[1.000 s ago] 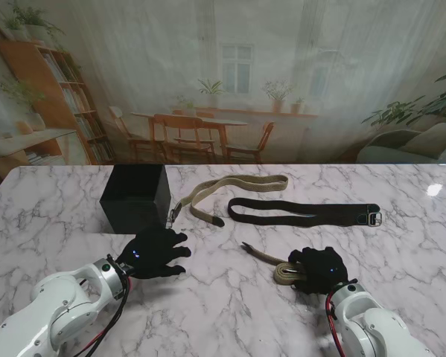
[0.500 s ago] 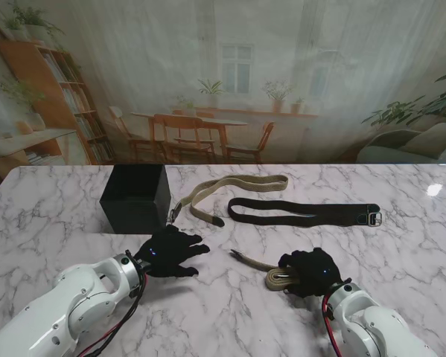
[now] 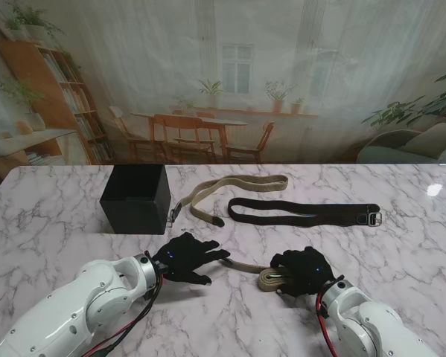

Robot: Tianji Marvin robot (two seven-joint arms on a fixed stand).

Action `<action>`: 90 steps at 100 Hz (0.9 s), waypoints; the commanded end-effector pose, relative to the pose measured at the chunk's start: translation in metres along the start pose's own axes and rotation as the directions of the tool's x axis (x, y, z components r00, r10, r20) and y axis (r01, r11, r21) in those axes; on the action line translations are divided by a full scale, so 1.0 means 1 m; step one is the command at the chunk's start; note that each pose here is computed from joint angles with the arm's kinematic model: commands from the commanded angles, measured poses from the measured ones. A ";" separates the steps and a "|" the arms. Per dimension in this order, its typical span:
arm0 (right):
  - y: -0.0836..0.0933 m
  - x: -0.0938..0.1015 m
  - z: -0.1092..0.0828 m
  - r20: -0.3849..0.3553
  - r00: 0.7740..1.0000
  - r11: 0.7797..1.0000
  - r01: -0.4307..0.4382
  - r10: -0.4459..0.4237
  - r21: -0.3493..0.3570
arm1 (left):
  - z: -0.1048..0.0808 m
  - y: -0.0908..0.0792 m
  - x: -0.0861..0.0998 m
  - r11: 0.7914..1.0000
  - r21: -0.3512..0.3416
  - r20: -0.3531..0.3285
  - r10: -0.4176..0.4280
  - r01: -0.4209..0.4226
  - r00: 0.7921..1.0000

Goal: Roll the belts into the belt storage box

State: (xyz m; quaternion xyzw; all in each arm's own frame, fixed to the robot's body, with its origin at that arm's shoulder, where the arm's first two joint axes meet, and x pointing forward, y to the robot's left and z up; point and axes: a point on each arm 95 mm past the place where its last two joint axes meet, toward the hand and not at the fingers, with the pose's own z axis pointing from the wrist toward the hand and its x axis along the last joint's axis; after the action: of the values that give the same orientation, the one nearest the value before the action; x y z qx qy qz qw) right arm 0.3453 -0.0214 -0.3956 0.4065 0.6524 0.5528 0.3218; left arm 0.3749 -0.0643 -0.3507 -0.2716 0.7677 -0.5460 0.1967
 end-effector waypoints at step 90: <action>-0.004 0.012 0.012 -0.053 0.998 0.999 -0.044 0.045 0.028 | 0.030 0.010 0.012 0.997 -0.051 -0.061 -0.056 0.053 0.997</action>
State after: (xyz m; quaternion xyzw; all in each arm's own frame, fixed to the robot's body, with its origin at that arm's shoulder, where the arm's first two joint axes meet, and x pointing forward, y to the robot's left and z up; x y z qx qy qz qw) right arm 0.3517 -0.0067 -0.3958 0.4045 0.6562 0.5669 0.2906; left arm 0.3845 -0.0847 -0.3684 -0.2808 0.7727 -0.5442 0.1670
